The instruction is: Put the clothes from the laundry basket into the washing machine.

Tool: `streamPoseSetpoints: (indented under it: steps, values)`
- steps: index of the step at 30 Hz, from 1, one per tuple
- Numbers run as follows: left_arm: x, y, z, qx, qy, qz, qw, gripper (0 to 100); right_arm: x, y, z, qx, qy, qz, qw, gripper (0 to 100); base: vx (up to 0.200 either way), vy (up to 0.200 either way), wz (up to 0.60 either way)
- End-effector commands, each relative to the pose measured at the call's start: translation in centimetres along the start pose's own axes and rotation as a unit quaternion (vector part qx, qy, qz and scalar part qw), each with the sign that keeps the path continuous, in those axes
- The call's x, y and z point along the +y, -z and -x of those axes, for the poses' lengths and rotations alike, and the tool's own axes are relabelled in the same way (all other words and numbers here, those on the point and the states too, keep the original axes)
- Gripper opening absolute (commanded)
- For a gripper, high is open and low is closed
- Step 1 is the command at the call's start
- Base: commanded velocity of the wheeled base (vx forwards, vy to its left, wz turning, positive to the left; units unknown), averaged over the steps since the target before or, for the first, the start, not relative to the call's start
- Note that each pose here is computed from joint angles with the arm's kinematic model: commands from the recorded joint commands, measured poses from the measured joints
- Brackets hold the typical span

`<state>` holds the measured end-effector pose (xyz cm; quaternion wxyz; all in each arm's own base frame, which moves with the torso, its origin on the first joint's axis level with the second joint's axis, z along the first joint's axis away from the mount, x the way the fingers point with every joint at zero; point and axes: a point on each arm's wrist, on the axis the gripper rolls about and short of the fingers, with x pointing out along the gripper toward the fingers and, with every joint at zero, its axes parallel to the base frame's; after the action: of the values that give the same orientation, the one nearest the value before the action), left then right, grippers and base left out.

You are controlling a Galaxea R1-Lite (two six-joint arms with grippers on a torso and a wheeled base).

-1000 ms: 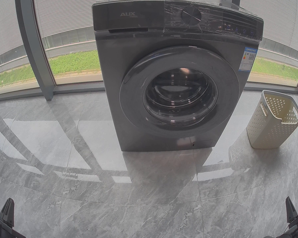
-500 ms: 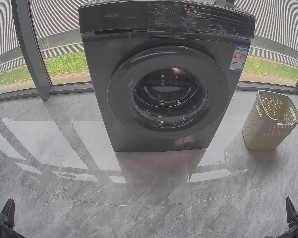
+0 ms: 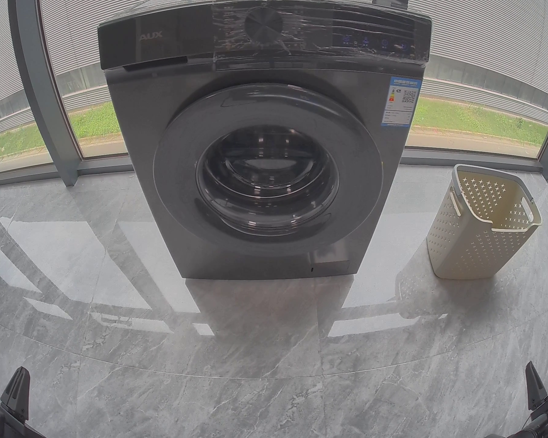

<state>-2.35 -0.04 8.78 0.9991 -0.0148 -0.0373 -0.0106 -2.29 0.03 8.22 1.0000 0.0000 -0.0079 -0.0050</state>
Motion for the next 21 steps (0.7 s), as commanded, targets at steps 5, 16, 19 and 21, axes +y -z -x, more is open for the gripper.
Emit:
streamPoseSetpoints:
  steps: [5,16,19,21]
  values:
    - [0.0,0.62,0.01,0.009,0.004,0.003,0.9999,0,0.0,0.52,-0.03,0.003,0.0,-0.001,1.0,100,0.12,0.0,0.0]
    - [0.0,0.62,0.05,0.014,0.002,0.0,0.9999,0,0.0,0.52,-0.03,0.003,0.0,0.0,1.0,100,0.109,0.0,0.0]
    - [0.0,0.61,0.05,0.014,0.002,0.0,0.9999,0,0.0,0.51,-0.03,0.003,0.0,0.0,1.0,100,0.133,0.0,0.0]
    - [0.01,0.61,0.02,0.01,0.0,-0.007,0.9999,0,0.0,0.51,-0.03,0.003,0.0,0.0,1.0,100,0.1,0.0,0.0]
